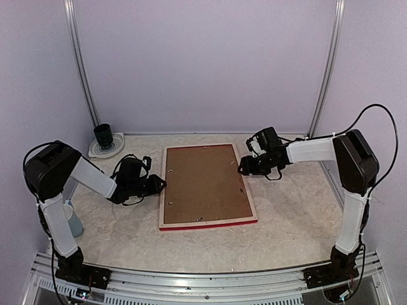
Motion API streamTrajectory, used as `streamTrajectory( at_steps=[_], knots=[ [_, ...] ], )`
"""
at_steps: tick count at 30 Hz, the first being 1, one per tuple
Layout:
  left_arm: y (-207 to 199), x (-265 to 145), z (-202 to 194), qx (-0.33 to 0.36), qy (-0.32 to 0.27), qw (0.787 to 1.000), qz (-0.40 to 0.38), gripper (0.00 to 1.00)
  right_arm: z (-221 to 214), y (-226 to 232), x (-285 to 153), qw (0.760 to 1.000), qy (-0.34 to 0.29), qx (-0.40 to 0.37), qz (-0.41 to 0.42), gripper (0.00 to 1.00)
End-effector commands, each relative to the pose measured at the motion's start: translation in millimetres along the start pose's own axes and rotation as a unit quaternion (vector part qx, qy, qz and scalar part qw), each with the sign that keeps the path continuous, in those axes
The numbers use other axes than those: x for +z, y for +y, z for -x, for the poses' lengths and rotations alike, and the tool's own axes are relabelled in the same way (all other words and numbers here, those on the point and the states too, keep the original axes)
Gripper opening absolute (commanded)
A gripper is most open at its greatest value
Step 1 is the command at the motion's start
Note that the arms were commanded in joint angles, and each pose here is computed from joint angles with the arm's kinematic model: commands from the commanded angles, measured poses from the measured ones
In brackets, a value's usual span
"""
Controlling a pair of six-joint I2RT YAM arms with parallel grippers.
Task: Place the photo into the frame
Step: Move the photo frame to the center of the board.
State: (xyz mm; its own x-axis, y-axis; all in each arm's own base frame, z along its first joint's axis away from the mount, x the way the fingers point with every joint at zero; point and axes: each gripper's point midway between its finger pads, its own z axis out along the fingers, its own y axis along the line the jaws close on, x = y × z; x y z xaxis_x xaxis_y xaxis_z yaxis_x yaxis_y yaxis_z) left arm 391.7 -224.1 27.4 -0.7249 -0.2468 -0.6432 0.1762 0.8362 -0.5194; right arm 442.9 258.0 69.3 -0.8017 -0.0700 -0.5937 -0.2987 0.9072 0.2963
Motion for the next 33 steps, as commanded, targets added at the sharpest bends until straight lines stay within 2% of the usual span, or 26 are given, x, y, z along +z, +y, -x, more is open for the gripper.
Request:
streamTrajectory(
  at_steps=[1,11,15,17,22,26,33],
  knots=[
    [-0.3,11.9,-27.6,0.028,0.054,0.998,0.014,0.21,0.2,-5.4,-11.3,1.000,-0.006,0.014,0.012,0.63],
    [-29.1,34.4,-13.9,0.077,0.053,0.995,-0.024,0.21,-5.1,-24.9,-24.9,1.000,-0.009,0.025,-0.005,0.64],
    [-31.1,40.0,-3.5,0.089,0.045,0.995,-0.016,0.22,-7.8,-30.0,-29.3,0.999,-0.009,0.034,-0.003,0.64],
    [-30.4,38.3,4.3,0.088,0.038,0.995,-0.009,0.29,-7.5,-30.8,-31.8,0.999,-0.010,0.035,-0.002,0.64],
    [-42.4,17.2,33.5,0.084,0.007,0.996,-0.005,0.61,-5.7,-31.8,-37.5,0.999,-0.014,0.035,-0.001,0.67],
    [-53.4,3.2,38.2,0.077,0.017,0.997,0.004,0.65,-6.5,-31.3,-37.5,0.999,-0.012,0.033,0.002,0.69],
    [-57.0,-6.8,5.3,0.103,0.083,0.990,0.039,0.66,-10.0,-28.5,-36.7,1.000,0.000,0.027,0.010,0.70]
  ],
)
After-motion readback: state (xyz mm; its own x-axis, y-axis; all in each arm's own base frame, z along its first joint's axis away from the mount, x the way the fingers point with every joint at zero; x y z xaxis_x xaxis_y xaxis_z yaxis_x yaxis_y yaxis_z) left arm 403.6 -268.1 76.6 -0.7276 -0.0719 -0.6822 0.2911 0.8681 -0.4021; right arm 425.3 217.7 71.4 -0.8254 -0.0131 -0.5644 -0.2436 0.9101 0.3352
